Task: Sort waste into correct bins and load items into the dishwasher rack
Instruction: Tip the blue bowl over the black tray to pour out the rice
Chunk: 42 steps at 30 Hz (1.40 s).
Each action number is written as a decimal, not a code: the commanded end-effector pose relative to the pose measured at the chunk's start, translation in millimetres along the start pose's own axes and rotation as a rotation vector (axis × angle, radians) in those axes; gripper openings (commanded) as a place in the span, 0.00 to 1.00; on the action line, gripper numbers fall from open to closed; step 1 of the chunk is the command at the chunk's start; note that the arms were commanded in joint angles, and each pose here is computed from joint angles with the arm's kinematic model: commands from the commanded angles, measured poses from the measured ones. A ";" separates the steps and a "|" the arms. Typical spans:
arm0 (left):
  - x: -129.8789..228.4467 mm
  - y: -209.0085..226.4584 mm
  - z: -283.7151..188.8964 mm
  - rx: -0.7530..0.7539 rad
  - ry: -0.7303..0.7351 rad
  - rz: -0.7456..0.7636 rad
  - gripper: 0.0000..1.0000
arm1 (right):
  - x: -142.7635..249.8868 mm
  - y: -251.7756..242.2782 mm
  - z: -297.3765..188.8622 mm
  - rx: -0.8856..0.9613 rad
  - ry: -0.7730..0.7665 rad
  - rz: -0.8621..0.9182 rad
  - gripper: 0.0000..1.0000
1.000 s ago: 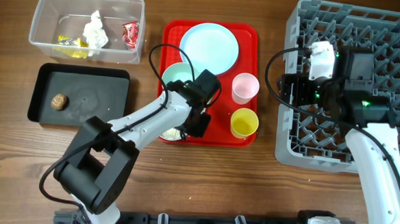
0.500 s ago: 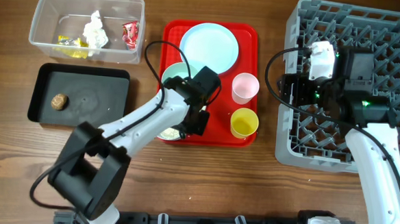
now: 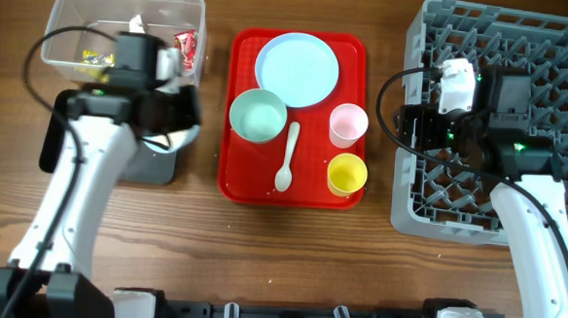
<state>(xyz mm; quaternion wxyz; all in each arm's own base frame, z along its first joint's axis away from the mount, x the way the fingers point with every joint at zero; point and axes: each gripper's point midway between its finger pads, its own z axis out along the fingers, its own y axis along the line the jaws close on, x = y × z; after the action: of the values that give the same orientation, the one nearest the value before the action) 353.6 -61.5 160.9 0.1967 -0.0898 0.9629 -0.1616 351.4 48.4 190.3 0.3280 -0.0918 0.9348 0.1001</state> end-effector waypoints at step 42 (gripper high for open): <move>-44.8 82.8 -46.8 1.080 -0.148 -0.389 0.04 | -1.7 1.6 1.8 -0.013 0.000 0.016 1.00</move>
<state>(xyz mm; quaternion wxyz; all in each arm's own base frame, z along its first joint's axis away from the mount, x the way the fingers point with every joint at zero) 367.8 28.1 174.8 0.2234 -0.1622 0.7293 -0.6260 351.4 48.4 190.3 0.3279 -0.0902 0.9350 0.1007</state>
